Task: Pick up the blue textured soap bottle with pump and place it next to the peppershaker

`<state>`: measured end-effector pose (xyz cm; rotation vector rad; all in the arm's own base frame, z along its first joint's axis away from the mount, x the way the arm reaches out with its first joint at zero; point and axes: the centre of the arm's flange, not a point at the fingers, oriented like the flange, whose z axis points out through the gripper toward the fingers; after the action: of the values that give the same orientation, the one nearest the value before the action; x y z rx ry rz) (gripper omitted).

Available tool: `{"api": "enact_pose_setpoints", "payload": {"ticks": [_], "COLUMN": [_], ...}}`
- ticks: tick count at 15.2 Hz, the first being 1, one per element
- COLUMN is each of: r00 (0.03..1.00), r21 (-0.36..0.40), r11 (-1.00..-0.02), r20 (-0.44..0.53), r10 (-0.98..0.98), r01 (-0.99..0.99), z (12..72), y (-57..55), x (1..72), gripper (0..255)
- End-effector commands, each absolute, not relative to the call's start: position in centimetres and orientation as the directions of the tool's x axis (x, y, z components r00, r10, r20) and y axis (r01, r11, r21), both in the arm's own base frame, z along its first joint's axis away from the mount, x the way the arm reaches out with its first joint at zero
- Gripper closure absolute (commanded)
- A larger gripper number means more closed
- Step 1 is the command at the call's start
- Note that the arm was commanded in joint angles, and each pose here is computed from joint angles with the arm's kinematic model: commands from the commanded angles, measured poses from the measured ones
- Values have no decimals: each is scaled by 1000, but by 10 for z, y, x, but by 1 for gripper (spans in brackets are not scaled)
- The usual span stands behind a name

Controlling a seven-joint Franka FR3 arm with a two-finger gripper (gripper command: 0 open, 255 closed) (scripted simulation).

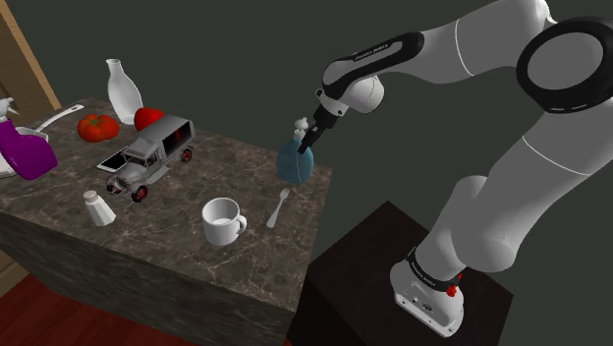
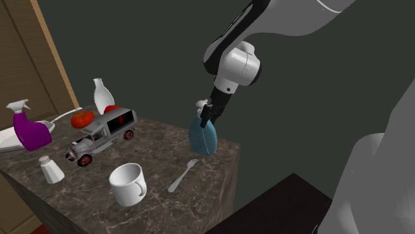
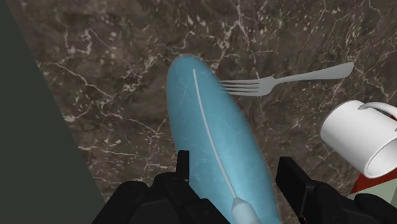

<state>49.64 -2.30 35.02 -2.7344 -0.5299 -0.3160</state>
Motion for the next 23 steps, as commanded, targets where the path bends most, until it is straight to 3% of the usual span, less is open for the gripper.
{"api": "enact_pose_setpoints", "payload": {"ticks": [1, 23], "r00": [906, 906], "r21": [-283, -283], "r11": [-874, -874], "r20": [276, 276], "r10": [321, 321], "r01": [396, 396], "z": [350, 455], "y": [-23, -23], "x": [496, 496], "gripper": [255, 255]}}
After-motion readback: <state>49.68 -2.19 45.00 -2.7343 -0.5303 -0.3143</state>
